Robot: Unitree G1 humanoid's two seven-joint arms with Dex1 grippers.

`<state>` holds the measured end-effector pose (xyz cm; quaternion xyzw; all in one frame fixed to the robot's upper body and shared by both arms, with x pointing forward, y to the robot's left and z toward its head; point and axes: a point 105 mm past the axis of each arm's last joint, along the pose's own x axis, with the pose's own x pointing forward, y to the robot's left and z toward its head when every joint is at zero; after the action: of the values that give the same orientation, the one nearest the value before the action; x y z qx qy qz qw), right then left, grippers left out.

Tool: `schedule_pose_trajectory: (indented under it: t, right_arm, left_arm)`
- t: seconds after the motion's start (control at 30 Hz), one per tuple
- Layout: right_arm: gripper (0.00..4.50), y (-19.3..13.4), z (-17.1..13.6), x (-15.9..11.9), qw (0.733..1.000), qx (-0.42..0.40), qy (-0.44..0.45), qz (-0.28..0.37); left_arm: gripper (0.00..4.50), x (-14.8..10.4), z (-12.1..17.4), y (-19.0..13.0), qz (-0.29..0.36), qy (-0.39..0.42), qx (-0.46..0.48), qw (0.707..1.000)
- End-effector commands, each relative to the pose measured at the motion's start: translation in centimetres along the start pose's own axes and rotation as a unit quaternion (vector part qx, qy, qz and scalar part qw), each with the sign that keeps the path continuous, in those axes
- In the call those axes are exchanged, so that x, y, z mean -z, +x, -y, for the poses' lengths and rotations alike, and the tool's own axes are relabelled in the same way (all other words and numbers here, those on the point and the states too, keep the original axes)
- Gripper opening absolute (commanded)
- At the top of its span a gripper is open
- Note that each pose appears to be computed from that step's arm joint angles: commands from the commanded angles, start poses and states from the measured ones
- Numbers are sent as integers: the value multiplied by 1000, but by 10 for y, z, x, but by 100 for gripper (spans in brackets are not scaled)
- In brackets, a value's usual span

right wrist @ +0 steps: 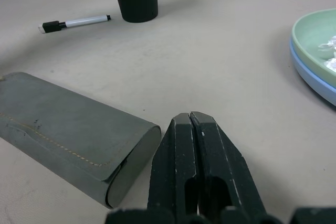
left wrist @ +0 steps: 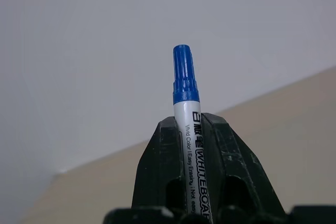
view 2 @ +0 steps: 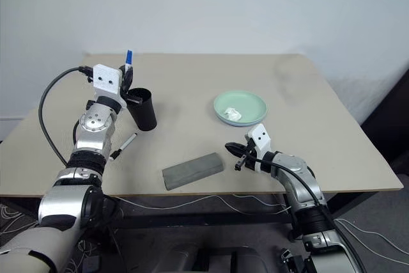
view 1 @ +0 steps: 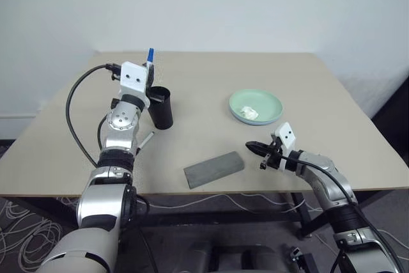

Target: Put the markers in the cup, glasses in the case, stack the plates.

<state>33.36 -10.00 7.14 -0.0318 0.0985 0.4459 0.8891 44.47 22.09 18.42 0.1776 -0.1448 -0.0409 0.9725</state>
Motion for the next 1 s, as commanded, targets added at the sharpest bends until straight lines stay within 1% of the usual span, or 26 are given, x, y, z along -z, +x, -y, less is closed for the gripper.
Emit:
schedule_pose_trajectory:
  t: [0.03,0.1,0.13,0.2,0.23,0.37,0.4,0.57,0.63,0.7,0.87,0.93,1.0]
  right_arm:
    - [0,-3,5,-16,999,10,-23,22]
    - [0,-4,5,-15,999,12,-22,22]
    - [0,-4,5,-15,999,12,-21,21]
    - [0,-4,4,-14,999,12,-20,21]
    - [0,-4,4,-14,1000,12,-20,21]
    - [0,-2,3,-14,1000,11,-20,21]
    - [0,-2,3,-14,1000,10,-20,20]
    - [0,-1,3,-14,1000,9,-20,20]
    - [0,0,3,-14,1000,8,-21,21]
    - [0,1,3,-15,1000,7,-21,21]
    - [0,1,3,-15,999,9,-22,21]
    - [0,0,3,-15,999,10,-22,21]
    - [0,0,3,-14,1000,10,-21,20]
  left_arm:
    - [12,-20,-5,8,37,7,-8,999]
    - [86,-19,-4,8,39,-1,-7,999]
    - [110,-19,-4,8,39,-3,-7,999]
    - [173,-19,-4,8,41,-4,-9,999]
    - [217,-20,-4,8,41,-4,-11,999]
    - [357,-23,-3,9,48,-5,-12,999]
    - [386,-24,-3,10,50,-6,-12,999]
    - [386,-26,-2,10,55,-8,-10,998]
    - [386,-31,-2,11,65,-12,-7,998]
    - [386,-37,-5,11,74,-36,3,997]
    - [386,-53,-10,5,93,-119,78,985]
    - [386,-61,-16,-3,94,-144,108,979]
    - [386,-64,-27,-14,77,-149,130,977]
